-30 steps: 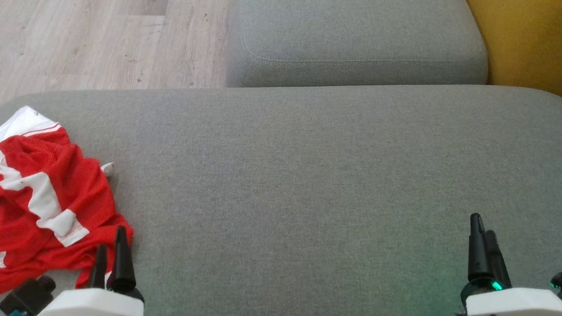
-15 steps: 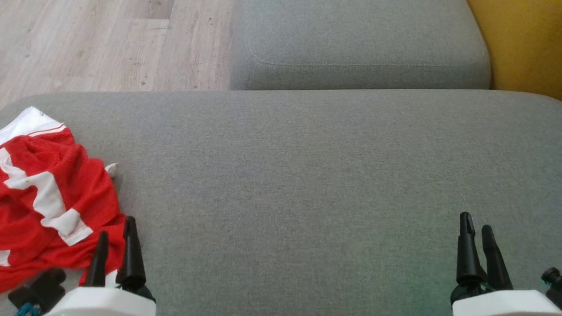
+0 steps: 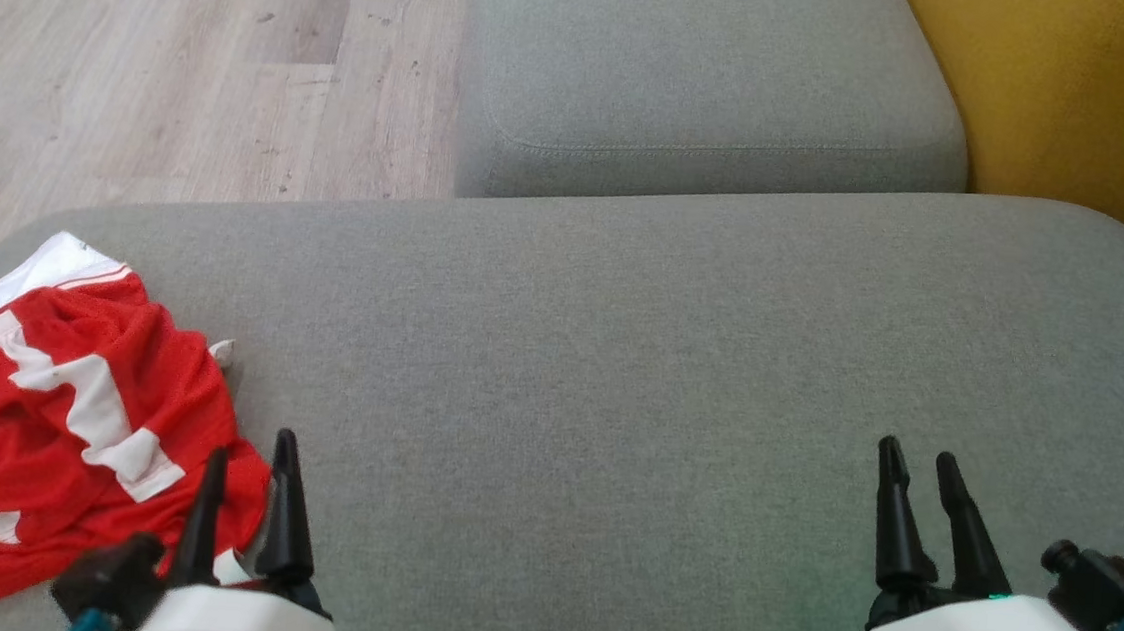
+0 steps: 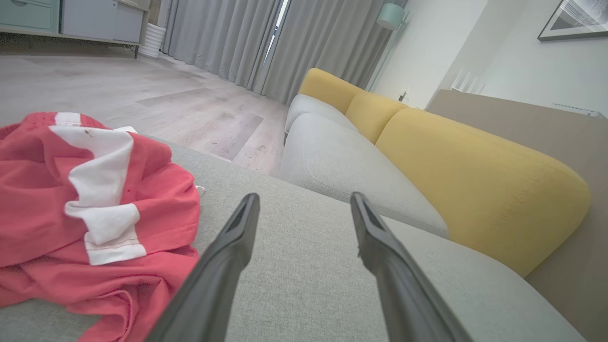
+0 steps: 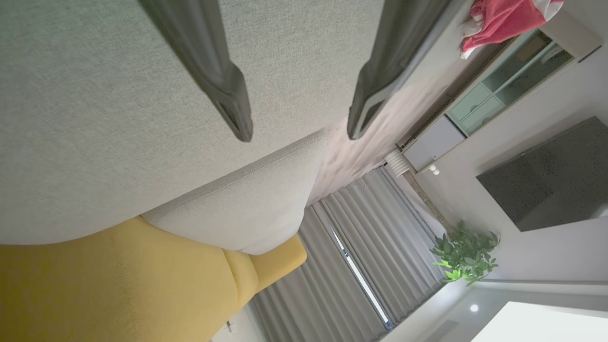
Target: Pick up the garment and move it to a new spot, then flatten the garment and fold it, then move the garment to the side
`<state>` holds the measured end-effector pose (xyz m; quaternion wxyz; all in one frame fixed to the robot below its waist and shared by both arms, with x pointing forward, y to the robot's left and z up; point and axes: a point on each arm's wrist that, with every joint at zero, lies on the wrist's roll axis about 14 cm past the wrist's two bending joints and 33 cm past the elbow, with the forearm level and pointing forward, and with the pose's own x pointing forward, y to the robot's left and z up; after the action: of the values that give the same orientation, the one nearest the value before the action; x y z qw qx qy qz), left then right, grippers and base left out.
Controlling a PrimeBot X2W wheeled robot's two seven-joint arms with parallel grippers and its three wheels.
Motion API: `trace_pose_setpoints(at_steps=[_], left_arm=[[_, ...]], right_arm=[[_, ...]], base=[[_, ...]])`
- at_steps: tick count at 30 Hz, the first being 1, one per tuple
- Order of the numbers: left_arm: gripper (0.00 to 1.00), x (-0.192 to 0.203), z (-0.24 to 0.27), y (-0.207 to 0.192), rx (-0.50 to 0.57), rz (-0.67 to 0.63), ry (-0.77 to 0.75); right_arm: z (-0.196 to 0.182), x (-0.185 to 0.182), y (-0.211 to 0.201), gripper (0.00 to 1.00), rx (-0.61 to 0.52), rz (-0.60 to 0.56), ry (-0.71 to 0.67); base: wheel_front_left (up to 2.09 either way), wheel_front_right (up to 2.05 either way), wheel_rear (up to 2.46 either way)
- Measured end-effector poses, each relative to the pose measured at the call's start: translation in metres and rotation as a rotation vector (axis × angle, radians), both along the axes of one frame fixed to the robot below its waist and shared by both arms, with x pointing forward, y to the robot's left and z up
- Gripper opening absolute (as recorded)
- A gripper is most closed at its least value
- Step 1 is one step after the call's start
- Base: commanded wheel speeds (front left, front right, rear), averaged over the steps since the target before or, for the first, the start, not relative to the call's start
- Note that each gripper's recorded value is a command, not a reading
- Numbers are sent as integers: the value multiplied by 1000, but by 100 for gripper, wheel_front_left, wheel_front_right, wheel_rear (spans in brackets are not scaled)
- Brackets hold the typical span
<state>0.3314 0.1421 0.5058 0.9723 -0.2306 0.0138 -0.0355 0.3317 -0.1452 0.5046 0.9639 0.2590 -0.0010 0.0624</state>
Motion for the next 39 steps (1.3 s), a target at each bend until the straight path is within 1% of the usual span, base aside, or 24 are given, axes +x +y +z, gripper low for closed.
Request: trace_pose_setpoints(at_steps=[6,15,22,26,33,39], left_arm=[[100,-7,0,-8,82,-23,-22],[100,-14,0,-12,172,-26,-44],[100,-18,8,-18,250,-37,-96],[100,-19,14,-21,298,-41,-134],[100,-29,12,-22,375,-45,-151],[100,-31,20,-25,445,-42,-203]], right_arm=[[1,-5,5,100,-75,16,-22],[10,-8,15,100,-171,45,-76],[18,-13,19,100,-248,52,-124],[15,-19,22,100,-285,62,-130],[20,-25,27,100,-366,74,-170],[25,-27,31,100,-437,84,-208]], base=[[0,0,0],[0,0,0],[0,0,0],[0,0,0],[0,0,0],[0,0,0]])
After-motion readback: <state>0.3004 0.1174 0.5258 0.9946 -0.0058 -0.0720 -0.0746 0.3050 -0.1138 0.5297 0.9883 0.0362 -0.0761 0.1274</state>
